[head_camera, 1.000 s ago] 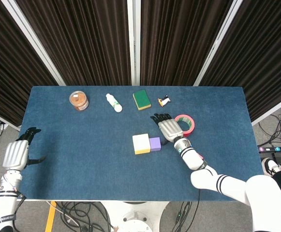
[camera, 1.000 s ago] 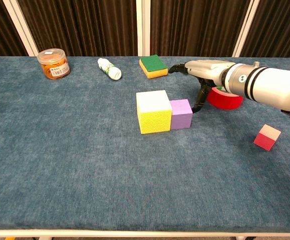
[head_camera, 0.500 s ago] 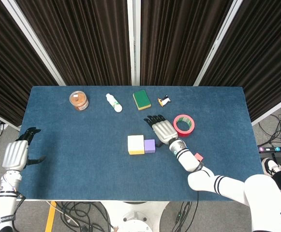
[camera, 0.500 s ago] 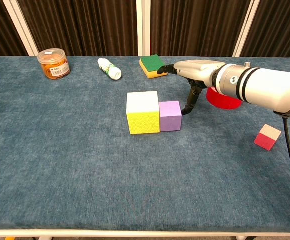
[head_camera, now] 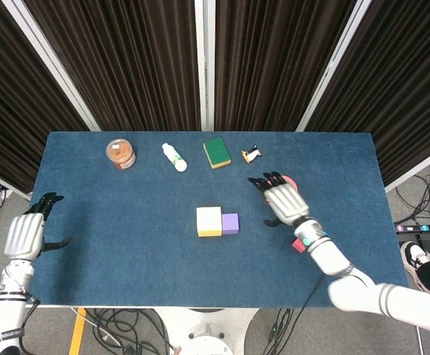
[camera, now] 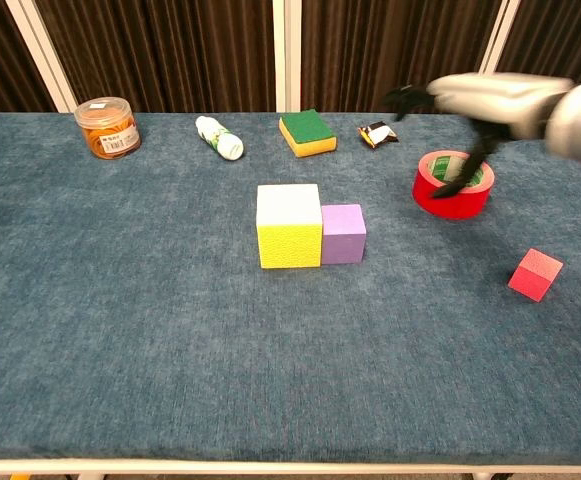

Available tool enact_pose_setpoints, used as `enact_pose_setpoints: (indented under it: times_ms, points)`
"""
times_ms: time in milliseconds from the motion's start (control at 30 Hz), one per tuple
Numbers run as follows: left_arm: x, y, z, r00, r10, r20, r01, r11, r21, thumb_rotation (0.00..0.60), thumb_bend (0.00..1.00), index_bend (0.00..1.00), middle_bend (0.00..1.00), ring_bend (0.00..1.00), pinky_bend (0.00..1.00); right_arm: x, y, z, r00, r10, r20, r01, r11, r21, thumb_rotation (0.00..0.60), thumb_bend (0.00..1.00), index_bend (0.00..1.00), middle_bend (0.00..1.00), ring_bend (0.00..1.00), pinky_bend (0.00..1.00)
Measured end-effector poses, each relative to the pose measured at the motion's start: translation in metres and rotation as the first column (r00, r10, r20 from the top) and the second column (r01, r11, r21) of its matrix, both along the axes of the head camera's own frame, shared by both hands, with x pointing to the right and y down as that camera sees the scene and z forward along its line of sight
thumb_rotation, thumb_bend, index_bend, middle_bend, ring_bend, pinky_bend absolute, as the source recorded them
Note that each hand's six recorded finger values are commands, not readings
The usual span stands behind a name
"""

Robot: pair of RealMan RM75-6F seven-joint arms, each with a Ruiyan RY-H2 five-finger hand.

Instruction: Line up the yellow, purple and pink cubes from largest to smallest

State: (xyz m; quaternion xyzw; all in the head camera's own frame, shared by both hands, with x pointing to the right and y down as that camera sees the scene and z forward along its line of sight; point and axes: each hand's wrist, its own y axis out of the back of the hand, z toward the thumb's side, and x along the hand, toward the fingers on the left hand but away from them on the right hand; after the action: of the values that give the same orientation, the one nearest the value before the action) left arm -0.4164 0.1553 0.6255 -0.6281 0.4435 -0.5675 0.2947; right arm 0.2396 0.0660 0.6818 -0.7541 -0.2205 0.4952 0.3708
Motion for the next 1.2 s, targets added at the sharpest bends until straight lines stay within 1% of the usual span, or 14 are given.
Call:
enact_pose_setpoints:
  times_ms: [67, 133, 167, 200, 300, 433, 600, 700, 800, 900, 1033, 1200]
  points:
    - [0.002, -0.001, -0.001, 1.0, 0.005, -0.002, -0.005, 1.0, 0.002, 0.6, 0.07, 0.24, 0.24, 0.29, 0.45, 0.02, 0.009, -0.011, 1.0, -0.014, -0.014, 0.014, 1.0, 0.015, 0.6, 0.11, 0.22, 0.28, 0.08, 0.11]
    - [0.005, -0.001, -0.001, 1.0, 0.014, -0.002, -0.014, 1.0, 0.002, 0.6, 0.07, 0.24, 0.24, 0.29, 0.45, 0.04, 0.024, -0.017, 0.999, -0.037, -0.034, 0.038, 0.999, 0.012, 0.6, 0.13, 0.27, 0.33, 0.14, 0.2]
    - [0.006, -0.002, -0.001, 1.0, 0.017, -0.002, -0.017, 1.0, 0.001, 0.6, 0.07, 0.24, 0.24, 0.29, 0.44, 0.048, 0.033, -0.018, 0.998, -0.049, -0.043, 0.049, 0.999, 0.005, 0.6, 0.14, 0.29, 0.35, 0.15, 0.22]
    - [0.006, -0.002, -0.001, 1.0, 0.018, -0.003, -0.018, 1.0, 0.0, 0.6, 0.07, 0.24, 0.24, 0.29, 0.44, 0.058, 0.044, -0.018, 0.996, -0.063, -0.056, 0.063, 0.998, -0.006, 0.6, 0.14, 0.3, 0.36, 0.17, 0.24]
    - [0.007, -0.002, -0.002, 1.0, 0.018, -0.003, -0.018, 1.0, -0.002, 0.6, 0.07, 0.24, 0.24, 0.29, 0.44, 0.08, 0.065, -0.015, 0.991, -0.093, -0.093, 0.091, 0.995, -0.032, 0.6, 0.14, 0.3, 0.38, 0.19, 0.26]
    - [0.008, -0.002, -0.004, 1.0, 0.019, -0.003, -0.019, 1.0, -0.005, 0.6, 0.07, 0.24, 0.24, 0.29, 0.44, 0.099, 0.073, -0.009, 0.982, -0.127, -0.139, 0.124, 0.992, -0.034, 0.6, 0.14, 0.31, 0.43, 0.24, 0.31]
    - [0.008, -0.002, -0.005, 1.0, 0.014, -0.003, -0.014, 1.0, -0.013, 0.6, 0.07, 0.24, 0.24, 0.29, 0.44, 0.116, 0.074, 0.002, 0.968, -0.162, -0.192, 0.163, 0.987, -0.013, 0.6, 0.14, 0.31, 0.46, 0.27, 0.31]
    - [0.008, 0.0, -0.005, 1.0, 0.013, -0.003, -0.013, 1.0, -0.016, 0.6, 0.06, 0.24, 0.24, 0.29, 0.44, 0.116, 0.075, 0.01, 0.961, -0.187, -0.202, 0.191, 0.982, 0.0, 0.6, 0.14, 0.31, 0.46, 0.27, 0.3]
    - [0.008, 0.0, -0.006, 1.0, 0.011, -0.004, -0.011, 1.0, -0.019, 0.6, 0.07, 0.24, 0.24, 0.29, 0.44, 0.111, 0.077, 0.016, 0.954, -0.219, -0.207, 0.225, 0.974, 0.008, 0.6, 0.14, 0.31, 0.45, 0.27, 0.27]
    - [0.007, 0.001, -0.006, 1.0, 0.007, -0.005, -0.007, 1.0, -0.024, 0.6, 0.06, 0.24, 0.24, 0.29, 0.44, 0.108, 0.078, 0.02, 0.942, -0.25, -0.223, 0.261, 0.965, 0.021, 0.6, 0.14, 0.31, 0.43, 0.27, 0.23]
    - [0.006, 0.002, -0.005, 1.0, 0.002, -0.011, -0.003, 1.0, -0.029, 0.6, 0.07, 0.24, 0.24, 0.29, 0.44, 0.106, 0.078, 0.023, 0.936, -0.265, -0.233, 0.282, 0.958, 0.041, 0.6, 0.14, 0.32, 0.35, 0.2, 0.15]
    - [0.006, 0.002, -0.005, 1.0, 0.0, -0.018, 0.0, 0.999, -0.032, 0.6, 0.07, 0.24, 0.24, 0.29, 0.44, 0.103, 0.081, 0.027, 0.933, -0.275, -0.232, 0.293, 0.955, 0.047, 0.6, 0.14, 0.32, 0.23, 0.08, 0.06]
